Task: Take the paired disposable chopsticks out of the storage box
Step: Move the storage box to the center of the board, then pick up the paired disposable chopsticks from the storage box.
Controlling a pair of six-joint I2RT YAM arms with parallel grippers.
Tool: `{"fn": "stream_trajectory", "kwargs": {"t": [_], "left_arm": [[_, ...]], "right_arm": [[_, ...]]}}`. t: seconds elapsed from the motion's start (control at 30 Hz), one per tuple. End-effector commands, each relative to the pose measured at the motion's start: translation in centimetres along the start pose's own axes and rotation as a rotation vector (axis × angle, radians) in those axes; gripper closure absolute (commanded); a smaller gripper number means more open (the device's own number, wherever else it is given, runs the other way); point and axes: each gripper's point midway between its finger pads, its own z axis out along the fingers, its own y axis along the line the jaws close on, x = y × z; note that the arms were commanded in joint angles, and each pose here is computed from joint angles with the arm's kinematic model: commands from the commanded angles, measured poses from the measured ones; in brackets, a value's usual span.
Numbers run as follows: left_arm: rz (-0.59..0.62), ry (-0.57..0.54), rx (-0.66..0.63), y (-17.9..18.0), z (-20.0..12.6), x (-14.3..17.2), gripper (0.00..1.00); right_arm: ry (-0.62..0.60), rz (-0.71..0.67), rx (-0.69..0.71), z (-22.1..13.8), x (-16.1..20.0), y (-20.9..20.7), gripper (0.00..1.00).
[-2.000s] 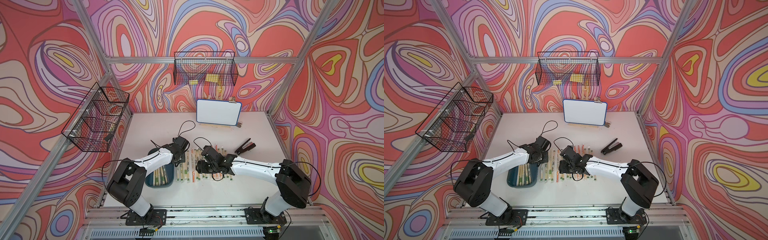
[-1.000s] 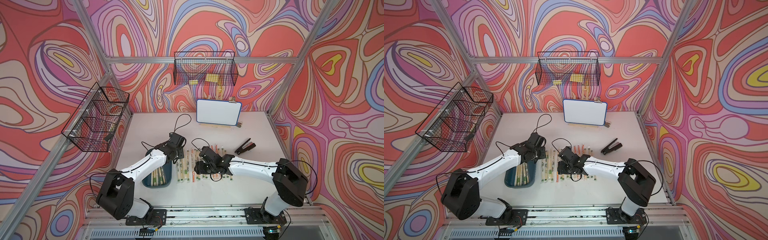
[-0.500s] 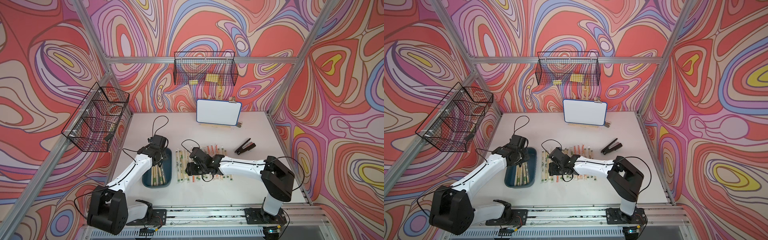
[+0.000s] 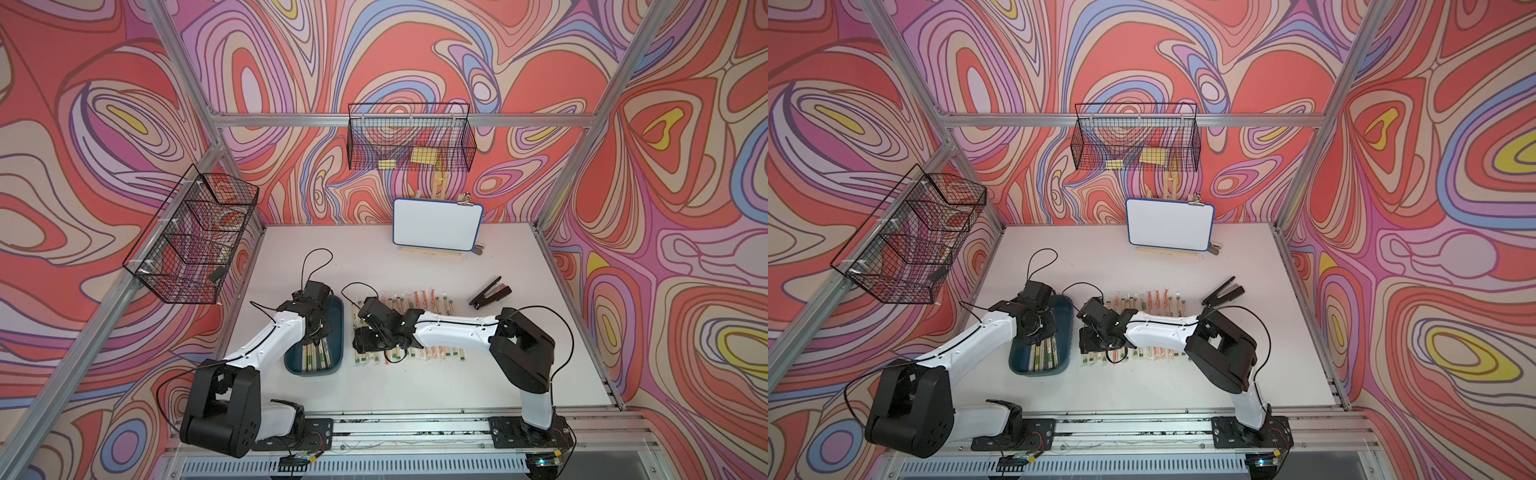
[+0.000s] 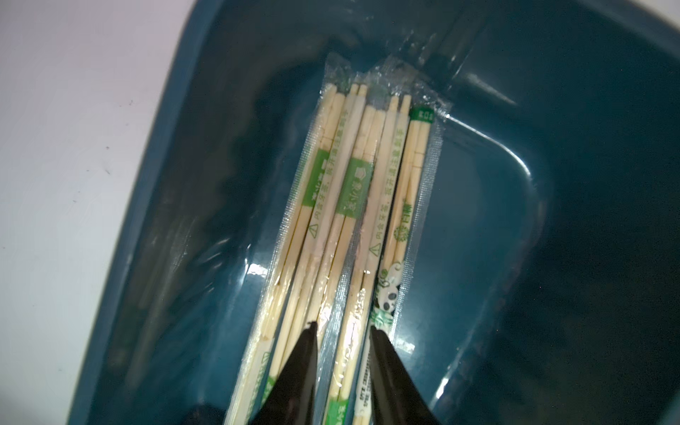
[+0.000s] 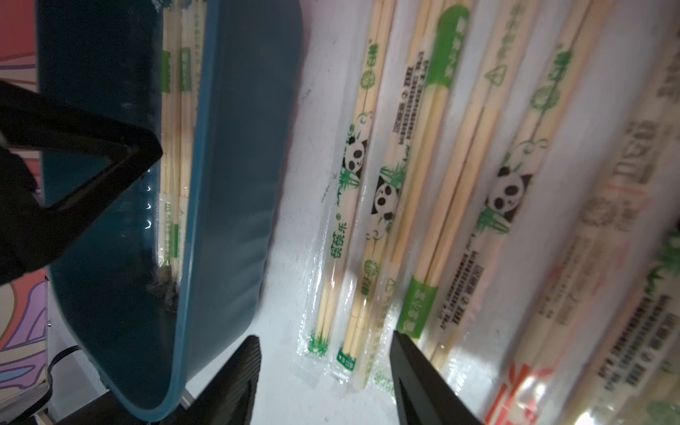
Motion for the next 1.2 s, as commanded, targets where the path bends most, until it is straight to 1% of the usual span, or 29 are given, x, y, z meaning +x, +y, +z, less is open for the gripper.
{"fn": "stream_trajectory", "kwargs": {"t": [0.0,0.2,0.33,0.57,0.83,1.03,1.17], "left_arm": [[-0.008,0.021,0.002,0.0,0.9,0.4,0.73],[-0.013,0.030,0.018,-0.5,1.5,0.3,0.75],[-0.014,0.026,0.036,-1.0,1.6,0.1,0.76],[-0.006,0.034,0.036,-1.2,2.0,0.1,0.76],[-0.003,0.041,0.030,-1.2,2.6,0.2,0.76],[0.002,0.056,0.001,-0.9,3.4,0.6,0.76],[0.001,0.065,-0.022,-0.5,3.6,0.8,0.72]], "right_arm": [[0.012,-0.015,-0.022,1.0,0.0,1.3,0.39],[0.026,-0.041,-0.046,2.2,-0.2,3.1,0.39],[0.027,-0.050,-0.054,2.3,-0.5,3.6,0.39],[0.023,-0.054,-0.029,2.0,-0.1,2.9,0.39],[0.003,-0.048,0.006,0.3,0.5,1.3,0.39],[-0.010,-0.051,0.018,-0.8,0.7,0.8,0.39],[-0.015,-0.053,0.014,-1.1,0.6,0.9,0.39]]}}
